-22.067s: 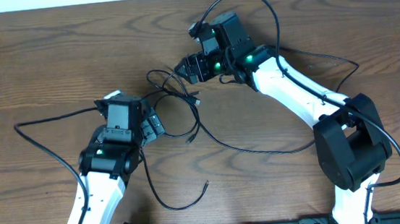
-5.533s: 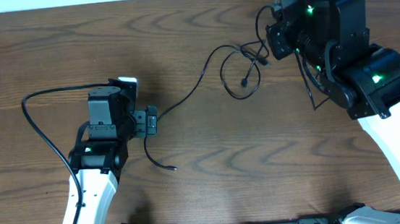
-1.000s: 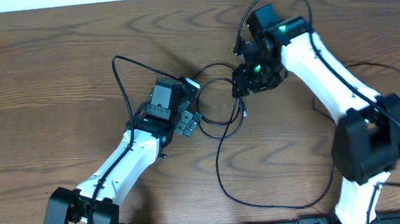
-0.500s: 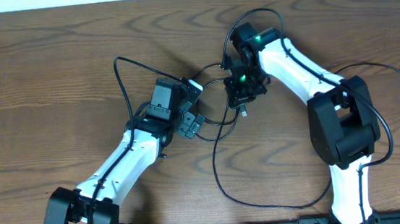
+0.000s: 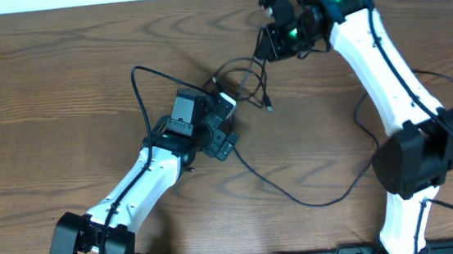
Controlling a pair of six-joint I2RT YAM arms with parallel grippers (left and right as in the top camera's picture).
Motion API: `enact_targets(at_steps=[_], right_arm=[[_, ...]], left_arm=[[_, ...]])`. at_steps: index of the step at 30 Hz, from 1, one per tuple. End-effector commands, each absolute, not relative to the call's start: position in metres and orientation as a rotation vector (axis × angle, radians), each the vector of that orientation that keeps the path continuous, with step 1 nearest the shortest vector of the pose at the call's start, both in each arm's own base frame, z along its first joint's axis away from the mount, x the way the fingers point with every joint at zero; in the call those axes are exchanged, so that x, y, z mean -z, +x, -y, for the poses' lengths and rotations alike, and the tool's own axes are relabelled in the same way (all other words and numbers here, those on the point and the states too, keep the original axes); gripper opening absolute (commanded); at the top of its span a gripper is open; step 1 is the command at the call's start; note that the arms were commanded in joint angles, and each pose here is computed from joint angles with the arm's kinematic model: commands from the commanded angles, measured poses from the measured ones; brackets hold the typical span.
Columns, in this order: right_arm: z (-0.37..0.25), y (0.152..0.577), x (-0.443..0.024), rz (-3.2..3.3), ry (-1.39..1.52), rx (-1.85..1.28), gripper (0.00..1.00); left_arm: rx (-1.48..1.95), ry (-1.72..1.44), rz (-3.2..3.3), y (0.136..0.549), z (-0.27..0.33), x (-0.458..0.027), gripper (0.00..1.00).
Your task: Untangle cables
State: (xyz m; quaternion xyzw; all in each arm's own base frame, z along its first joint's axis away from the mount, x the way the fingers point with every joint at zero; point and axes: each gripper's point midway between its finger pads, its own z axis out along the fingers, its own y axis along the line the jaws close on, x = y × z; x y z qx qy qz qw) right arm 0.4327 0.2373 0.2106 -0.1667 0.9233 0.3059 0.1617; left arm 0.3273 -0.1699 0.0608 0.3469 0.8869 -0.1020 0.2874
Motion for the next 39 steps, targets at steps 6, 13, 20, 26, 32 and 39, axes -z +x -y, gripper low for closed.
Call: enact_targets(at_steps=[6, 13, 20, 26, 32, 39], right_arm=[[-0.243, 0.415, -0.265, -2.509, -0.546, -0.952, 0.01], [-0.239, 0.397, -0.28, -2.508, -0.563, -0.966, 0.01], [-0.243, 0.379, -0.3, -2.465, -0.614, -1.047, 0.01], [-0.243, 0.362, -0.331, -2.38, -0.645, -1.11, 0.01], [-0.232, 0.333, -0.368, -2.273, -0.728, -1.051, 0.01], [-0.219, 0.329, -0.369, -2.3, -0.696, -0.95, 0.01]], left_arm=[[0.437, 0.956, -2.344, 0.318, 0.188, -0.065, 0.98], [0.377, 0.934, -2.314, 0.329, 0.185, -0.069, 0.98], [0.269, 0.881, -2.243, 0.352, 0.179, -0.08, 0.99], [0.269, 0.88, -2.241, 0.354, 0.18, -0.078, 0.98], [0.214, 0.872, -2.291, 0.357, 0.173, -0.059, 0.98], [0.193, 0.86, -2.278, 0.362, 0.172, -0.062, 0.98]])
